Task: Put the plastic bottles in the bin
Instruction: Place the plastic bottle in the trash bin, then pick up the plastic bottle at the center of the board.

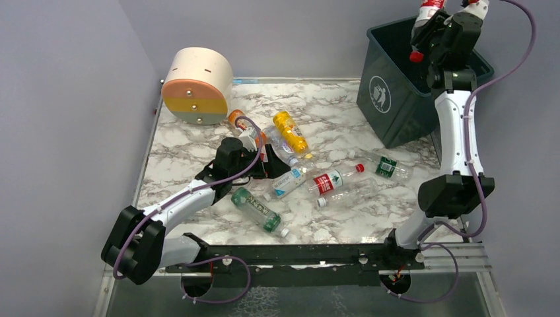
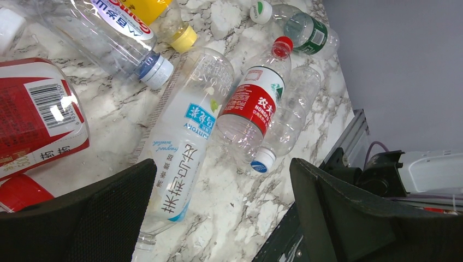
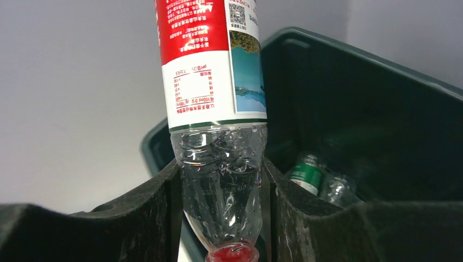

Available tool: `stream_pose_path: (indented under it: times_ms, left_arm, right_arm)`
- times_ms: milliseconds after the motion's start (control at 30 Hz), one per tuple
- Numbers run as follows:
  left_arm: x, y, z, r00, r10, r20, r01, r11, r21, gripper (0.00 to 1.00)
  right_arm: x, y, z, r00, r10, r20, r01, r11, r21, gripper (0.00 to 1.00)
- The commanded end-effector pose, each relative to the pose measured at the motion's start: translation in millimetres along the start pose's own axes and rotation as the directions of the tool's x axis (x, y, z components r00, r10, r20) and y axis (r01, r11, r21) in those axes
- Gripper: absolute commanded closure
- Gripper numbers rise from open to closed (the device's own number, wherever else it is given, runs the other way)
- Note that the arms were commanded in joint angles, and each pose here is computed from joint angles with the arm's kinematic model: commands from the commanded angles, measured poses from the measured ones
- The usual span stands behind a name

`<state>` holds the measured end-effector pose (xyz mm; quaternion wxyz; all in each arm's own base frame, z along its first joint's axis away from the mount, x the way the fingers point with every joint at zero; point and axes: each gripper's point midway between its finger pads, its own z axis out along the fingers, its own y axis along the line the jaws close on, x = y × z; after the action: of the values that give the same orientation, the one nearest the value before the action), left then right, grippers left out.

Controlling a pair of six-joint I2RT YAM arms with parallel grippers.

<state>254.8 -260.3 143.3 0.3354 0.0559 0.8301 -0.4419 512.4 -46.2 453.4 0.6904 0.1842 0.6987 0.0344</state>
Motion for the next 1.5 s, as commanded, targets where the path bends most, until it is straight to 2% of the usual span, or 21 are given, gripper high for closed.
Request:
stream_pose_path:
  times_ms: [0, 133, 333, 500, 733, 867, 1000, 1167, 1467]
  left_arm:
    - [-4.9, -4.3, -0.4, 1.000, 0.024, 0.019, -0.024, 1.000, 0.007, 0.01]
    - [-3.8, -3.6, -0.5, 1.000, 0.022, 0.015, -0.022, 1.000, 0.005, 0.01]
    - [-3.8, -3.4, -1.0, 1.000, 0.024, 0.016, -0.024, 1.000, 0.004, 0.01]
    - [-6.0, -6.0, 0.1, 0.999, 0.026, 0.021, -0.027, 1.000, 0.015, 0.01]
    - [-10.4, -21.2, 8.1, 0.996, 0.083, 0.015, -0.084, 0.994, 0.068, 0.01]
    - [-4.2, -35.1, 18.7, 0.989, 0.148, -0.018, -0.146, 0.985, 0.097, 0.01]
    - [3.2, -49.7, 29.5, 0.972, 0.228, -0.052, -0.221, 0.968, 0.116, 0.01]
    - [9.3, -60.4, 43.6, 0.932, 0.355, -0.074, -0.347, 0.932, 0.108, 0.01]
    - [25.0, -69.4, 86.7, 0.821, 0.556, -0.134, -0.547, 0.831, 0.097, 0.01]
  right_arm:
    - [28.0, -29.4, 18.4, 0.994, 0.075, -0.075, -0.070, 0.996, 0.064, 0.54]
    - [47.7, -41.2, 29.0, 0.986, 0.105, -0.127, -0.094, 0.991, 0.091, 0.47]
    - [48.1, -42.0, 24.4, 0.984, 0.116, -0.132, -0.104, 0.990, 0.099, 0.17]
    - [31.4, -36.6, 8.7, 0.987, 0.120, -0.107, -0.112, 0.990, 0.082, 0.02]
    - [7.6, -3.9, -34.5, 0.983, 0.147, -0.110, -0.155, 0.985, -0.072, 0.01]
    - [23.7, 23.7, -62.7, 0.966, 0.168, -0.196, -0.205, 0.961, -0.186, 0.01]
    - [54.8, 60.6, -92.2, 0.949, 0.126, -0.288, -0.210, 0.936, -0.283, 0.02]
    - [75.6, 91.7, -136.8, 0.929, 0.083, -0.360, -0.236, 0.884, -0.404, 0.02]
    - [80.8, 108.0, -201.1, 0.901, 0.036, -0.433, -0.293, 0.787, -0.543, 0.03]
